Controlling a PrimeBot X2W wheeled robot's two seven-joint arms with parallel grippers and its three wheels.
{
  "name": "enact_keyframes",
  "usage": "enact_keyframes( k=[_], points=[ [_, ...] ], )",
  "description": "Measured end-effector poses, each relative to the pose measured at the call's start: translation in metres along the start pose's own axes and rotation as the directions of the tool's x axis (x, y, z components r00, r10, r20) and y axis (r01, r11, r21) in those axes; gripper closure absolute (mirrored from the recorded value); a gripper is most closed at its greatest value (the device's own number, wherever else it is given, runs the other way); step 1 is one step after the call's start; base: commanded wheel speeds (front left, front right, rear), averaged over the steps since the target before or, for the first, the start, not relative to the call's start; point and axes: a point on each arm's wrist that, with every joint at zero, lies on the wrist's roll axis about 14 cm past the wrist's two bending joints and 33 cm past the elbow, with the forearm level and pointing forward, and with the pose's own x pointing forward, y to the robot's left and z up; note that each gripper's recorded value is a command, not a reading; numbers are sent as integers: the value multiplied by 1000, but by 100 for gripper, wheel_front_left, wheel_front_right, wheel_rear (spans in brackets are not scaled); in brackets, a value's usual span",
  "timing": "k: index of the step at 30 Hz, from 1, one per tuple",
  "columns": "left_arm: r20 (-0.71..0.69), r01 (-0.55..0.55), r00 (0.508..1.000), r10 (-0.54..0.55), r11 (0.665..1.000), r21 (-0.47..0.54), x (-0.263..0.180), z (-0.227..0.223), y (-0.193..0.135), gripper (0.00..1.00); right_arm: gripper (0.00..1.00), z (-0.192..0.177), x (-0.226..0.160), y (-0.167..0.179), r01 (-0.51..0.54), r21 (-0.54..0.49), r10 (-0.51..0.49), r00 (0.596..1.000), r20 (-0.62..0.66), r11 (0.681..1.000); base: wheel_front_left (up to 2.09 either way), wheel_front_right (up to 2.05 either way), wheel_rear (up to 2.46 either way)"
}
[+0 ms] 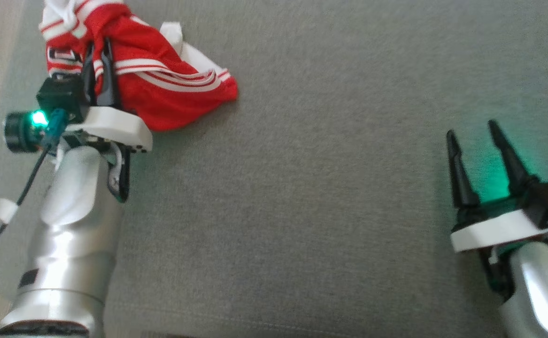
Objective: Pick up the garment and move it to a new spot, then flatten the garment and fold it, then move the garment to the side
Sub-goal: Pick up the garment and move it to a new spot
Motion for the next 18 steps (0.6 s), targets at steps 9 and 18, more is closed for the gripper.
enact_keyframes(
  k=[9,18],
  points=[
    [382,229,886,-263,964,131,-38,149,-64,100,0,27,-68,9,106,58,-109,993,36,993,0,0,0],
    [548,460,647,-530,845,274,-105,252,-181,100,0,41,-145,-9,275,102,-284,954,94,956,0,0,0]
  ],
)
